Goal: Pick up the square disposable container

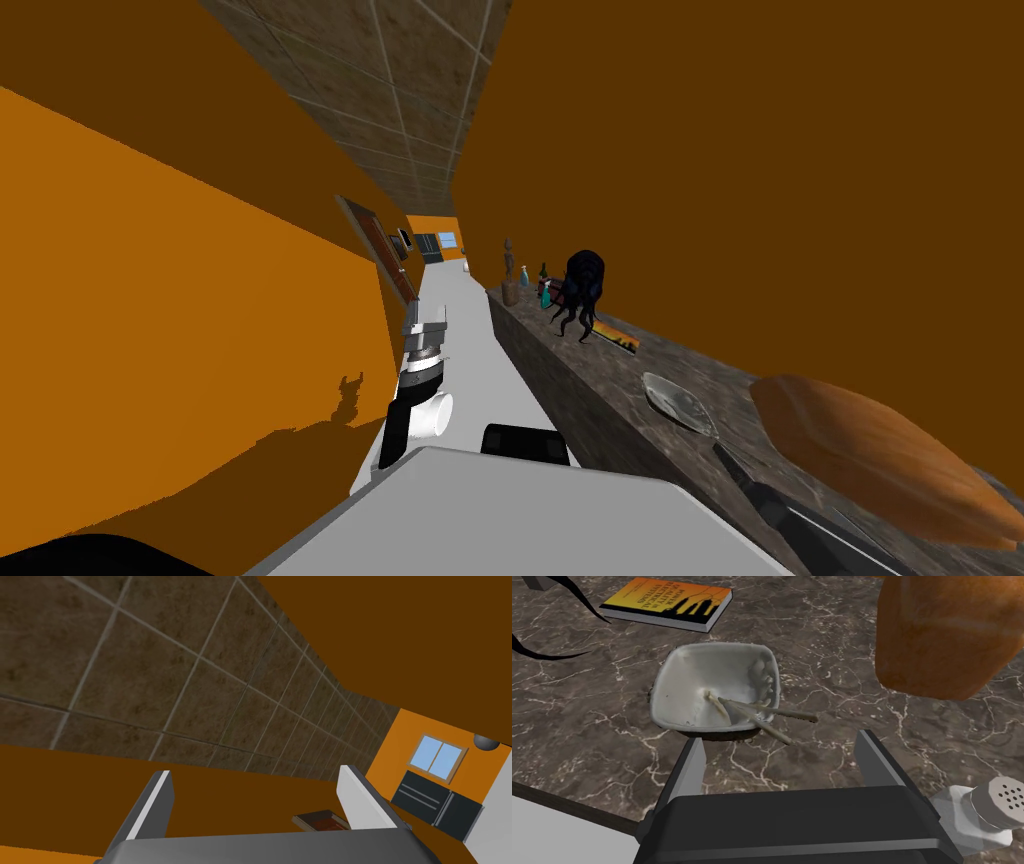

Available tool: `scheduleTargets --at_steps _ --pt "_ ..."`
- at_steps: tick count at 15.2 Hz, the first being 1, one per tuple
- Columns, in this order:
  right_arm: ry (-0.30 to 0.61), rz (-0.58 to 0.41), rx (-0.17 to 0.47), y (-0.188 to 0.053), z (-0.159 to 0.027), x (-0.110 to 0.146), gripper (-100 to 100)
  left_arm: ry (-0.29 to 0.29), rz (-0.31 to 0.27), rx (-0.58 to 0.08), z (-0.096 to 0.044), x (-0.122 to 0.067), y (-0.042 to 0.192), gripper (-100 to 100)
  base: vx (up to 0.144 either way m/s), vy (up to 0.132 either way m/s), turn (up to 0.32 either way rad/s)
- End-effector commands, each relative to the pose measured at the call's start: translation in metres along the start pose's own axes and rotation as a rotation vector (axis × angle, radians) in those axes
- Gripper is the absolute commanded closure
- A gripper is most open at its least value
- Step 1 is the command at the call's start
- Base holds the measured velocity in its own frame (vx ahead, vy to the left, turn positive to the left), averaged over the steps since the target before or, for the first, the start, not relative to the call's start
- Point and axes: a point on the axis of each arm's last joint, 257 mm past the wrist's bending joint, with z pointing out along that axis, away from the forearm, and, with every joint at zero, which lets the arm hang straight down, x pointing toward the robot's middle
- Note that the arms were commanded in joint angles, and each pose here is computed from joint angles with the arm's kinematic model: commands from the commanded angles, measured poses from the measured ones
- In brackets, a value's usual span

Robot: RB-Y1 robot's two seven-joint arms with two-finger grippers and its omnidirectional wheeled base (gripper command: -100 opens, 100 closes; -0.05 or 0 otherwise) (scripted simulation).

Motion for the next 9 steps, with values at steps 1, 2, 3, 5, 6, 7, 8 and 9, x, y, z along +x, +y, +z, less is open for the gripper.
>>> scheduleTargets --at_steps 1,2,3,5,6,7,8,9 --pt "-0.007 0.049 -0.005 0.002 0.000 -0.003 -100 0.000 0.000 0.000 0.000 0.000 0.000 0 0.012 -0.001 0.001" --pt "-0.052 0.081 -0.036 0.017 -0.010 -0.015 -100 0.000 0.000 0.000 0.000 0.000 0.000 0 0.022 0.014 0.225" --pt "-0.051 0.103 -0.037 0.017 -0.010 -0.015 -100 0.000 0.000 0.000 0.000 0.000 0.000 0 0.031 0.010 0.262" --pt "-0.051 0.142 -0.038 0.017 -0.010 -0.015 -100 0.000 0.000 0.000 0.000 0.000 0.000 0 0.020 -0.002 0.038" --pt "-0.092 0.174 -0.072 0.031 -0.020 -0.026 -100 0.000 0.000 0.000 0.000 0.000 0.000 0 0.022 0.011 0.197" --pt "-0.091 0.196 -0.073 0.031 -0.020 -0.026 -100 0.000 0.000 0.000 0.000 0.000 0.000 0 0.033 0.010 0.249" --pt "-0.090 0.217 -0.074 0.031 -0.020 -0.026 -100 0.000 0.000 0.000 0.000 0.000 0.000 0 0.026 0.001 0.102" --pt "-0.089 0.236 -0.075 0.031 -0.020 -0.026 -100 0.000 0.000 0.000 0.000 0.000 0.000 0 0.014 -0.002 0.001"
